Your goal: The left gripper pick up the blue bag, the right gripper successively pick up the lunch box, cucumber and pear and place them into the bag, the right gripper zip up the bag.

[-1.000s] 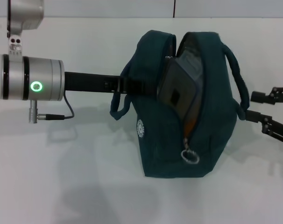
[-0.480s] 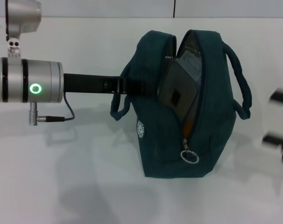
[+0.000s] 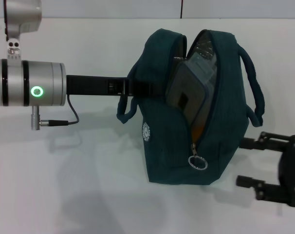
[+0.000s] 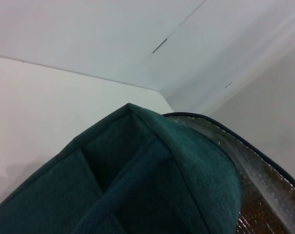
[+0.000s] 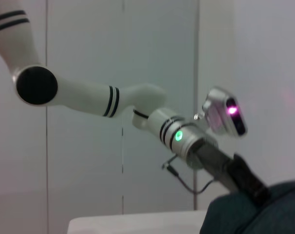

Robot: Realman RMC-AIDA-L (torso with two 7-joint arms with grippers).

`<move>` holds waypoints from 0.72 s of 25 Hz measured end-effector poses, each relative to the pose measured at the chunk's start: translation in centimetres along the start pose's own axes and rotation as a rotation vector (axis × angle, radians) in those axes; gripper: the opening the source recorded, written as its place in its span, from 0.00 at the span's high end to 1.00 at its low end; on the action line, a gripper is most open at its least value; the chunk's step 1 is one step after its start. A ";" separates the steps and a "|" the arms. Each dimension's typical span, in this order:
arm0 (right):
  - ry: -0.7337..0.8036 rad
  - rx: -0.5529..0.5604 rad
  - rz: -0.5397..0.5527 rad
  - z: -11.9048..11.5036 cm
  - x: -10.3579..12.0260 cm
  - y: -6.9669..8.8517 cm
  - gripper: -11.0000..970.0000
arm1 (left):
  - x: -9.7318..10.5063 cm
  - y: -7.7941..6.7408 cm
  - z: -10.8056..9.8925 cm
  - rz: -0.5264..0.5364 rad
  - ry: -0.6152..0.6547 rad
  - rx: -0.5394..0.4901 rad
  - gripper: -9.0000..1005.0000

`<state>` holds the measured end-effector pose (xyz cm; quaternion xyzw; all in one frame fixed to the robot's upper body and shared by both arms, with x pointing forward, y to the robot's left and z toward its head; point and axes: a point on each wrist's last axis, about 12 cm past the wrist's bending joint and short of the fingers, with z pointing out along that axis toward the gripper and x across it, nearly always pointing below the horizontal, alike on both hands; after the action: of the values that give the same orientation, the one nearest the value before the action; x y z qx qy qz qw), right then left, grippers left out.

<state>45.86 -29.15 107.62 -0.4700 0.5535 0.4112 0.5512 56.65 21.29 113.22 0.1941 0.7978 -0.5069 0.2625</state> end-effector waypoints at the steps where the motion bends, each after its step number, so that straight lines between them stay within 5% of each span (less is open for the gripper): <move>1: 0.009 -0.003 0.012 0.3 0.3 0.0 0.33 | 0.0 0.0 0.0 0.000 0.000 0.001 0.95; 18: 0.046 -0.028 0.077 3.6 1.9 -0.5 0.33 | -0.3 -0.3 0.2 0.006 -0.010 0.016 0.96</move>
<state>47.22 -25.90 105.57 -0.4653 0.5781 0.4289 0.5152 56.78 21.02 113.53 0.1961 0.7919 -0.5133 0.2665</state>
